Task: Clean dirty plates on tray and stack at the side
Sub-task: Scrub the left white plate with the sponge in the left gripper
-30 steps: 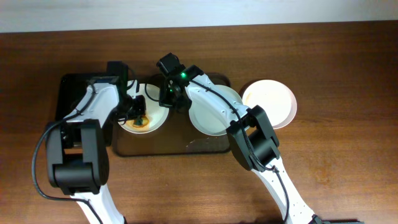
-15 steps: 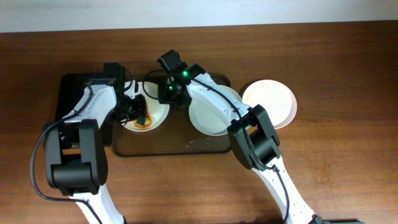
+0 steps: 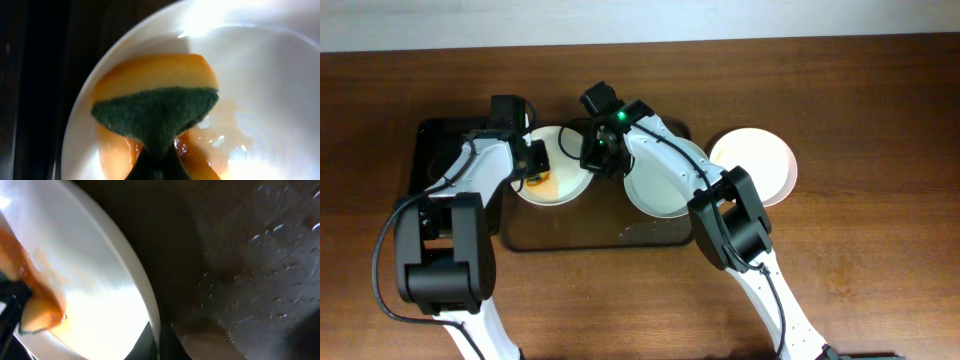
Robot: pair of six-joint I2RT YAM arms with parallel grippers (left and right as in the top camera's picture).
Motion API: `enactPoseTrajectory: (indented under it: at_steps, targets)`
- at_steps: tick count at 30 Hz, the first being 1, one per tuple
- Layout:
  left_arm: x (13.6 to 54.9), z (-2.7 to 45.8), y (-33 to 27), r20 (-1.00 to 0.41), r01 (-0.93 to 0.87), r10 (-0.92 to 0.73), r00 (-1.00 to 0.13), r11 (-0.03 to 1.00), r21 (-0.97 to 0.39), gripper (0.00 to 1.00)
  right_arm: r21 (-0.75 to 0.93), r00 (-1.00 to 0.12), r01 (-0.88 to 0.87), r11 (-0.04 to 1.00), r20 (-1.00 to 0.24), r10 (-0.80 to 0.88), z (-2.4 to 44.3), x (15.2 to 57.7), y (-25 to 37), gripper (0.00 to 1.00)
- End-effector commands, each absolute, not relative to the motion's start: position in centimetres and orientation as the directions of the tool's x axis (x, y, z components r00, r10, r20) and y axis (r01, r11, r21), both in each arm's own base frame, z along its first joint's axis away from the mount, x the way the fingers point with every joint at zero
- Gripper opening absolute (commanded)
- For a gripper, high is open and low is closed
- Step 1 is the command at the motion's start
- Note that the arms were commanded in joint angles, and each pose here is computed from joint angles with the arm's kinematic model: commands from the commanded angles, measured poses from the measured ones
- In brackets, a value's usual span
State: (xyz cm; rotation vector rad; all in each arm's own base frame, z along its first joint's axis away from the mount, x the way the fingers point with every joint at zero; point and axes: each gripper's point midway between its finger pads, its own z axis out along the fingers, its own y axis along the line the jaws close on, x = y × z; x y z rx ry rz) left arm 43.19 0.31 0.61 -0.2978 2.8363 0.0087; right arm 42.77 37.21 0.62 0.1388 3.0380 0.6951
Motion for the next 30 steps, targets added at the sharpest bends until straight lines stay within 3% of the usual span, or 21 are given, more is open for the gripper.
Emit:
enactPoseTrajectory:
  at_steps: [1, 5, 9, 14, 15, 17, 20, 22, 25, 28, 30]
  targets:
    - [38.0, -2.7, -0.6, -0.056, -0.212, -0.215, -0.975, 0.975, -0.062, 0.01, 0.383, -0.993, 0.116, 0.917, 0.011, 0.121, -1.1, 42.7, 36.1, 0.04]
    - [38.4, -1.7, -4.8, -0.059, -0.051, -0.072, -0.996, 0.954, -0.296, 0.01, 0.385, -0.994, 0.106, 0.917, 0.017, 0.108, -1.1, 42.5, 36.2, 0.04]
    - [40.7, -0.8, -5.8, -0.169, 0.039, -0.022, -0.985, 0.936, -0.35, 0.01, 0.388, -0.994, 0.106, 0.915, 0.024, 0.105, -1.1, 42.3, 36.3, 0.04]
    - [45.4, -0.3, -3.2, -0.353, 0.014, -0.06, -0.934, 0.979, -0.201, 0.01, 0.389, -0.994, 0.105, 0.915, 0.021, 0.105, -1.1, 42.4, 36.3, 0.04]
    - [45.4, -0.7, 0.1, -0.354, -0.158, -0.169, -0.92, 0.986, -0.06, 0.01, 0.392, -0.994, 0.103, 0.914, 0.017, 0.105, -1.1, 42.5, 36.4, 0.04]
    - [44.3, -0.8, 2.7, -0.342, -0.272, -0.233, -0.91, 0.96, 0.068, 0.01, 0.393, -0.994, 0.103, 0.914, 0.016, 0.105, -1.0, 42.5, 36.4, 0.04]
    - [41.7, -1.6, 1.8, -0.225, -0.25, -0.233, -0.946, 0.967, 0.051, 0.01, 0.393, -0.994, 0.103, 0.914, 0.016, 0.105, -1.0, 42.5, 36.4, 0.04]
    - [39.4, -2.0, 0.1, -0.106, -0.199, -0.2, -0.974, 0.98, -0.021, 0.01, 0.393, -0.994, 0.103, 0.914, 0.017, 0.105, -1.0, 42.5, 36.4, 0.04]
    - [36.9, -0.8, -5.5, -0.003, 0.01, 0.01, -1.0, 0.944, -0.329, 0.01, 0.393, -0.994, 0.103, 0.914, 0.017, 0.105, -1.0, 42.5, 36.4, 0.04]
    - [37.1, 0.7, -8.7, -0.083, 0.151, 0.126, -0.989, 0.849, -0.506, 0.01, 0.392, -0.994, 0.103, 0.914, 0.017, 0.105, -1.1, 42.4, 36.4, 0.04]
    - [40.1, 0.6, -8.2, -0.188, 0.16, 0.079, -0.979, 0.872, -0.463, 0.01, 0.39, -0.994, 0.104, 0.915, 0.02, 0.104, -1.1, 42.4, 36.4, 0.04]
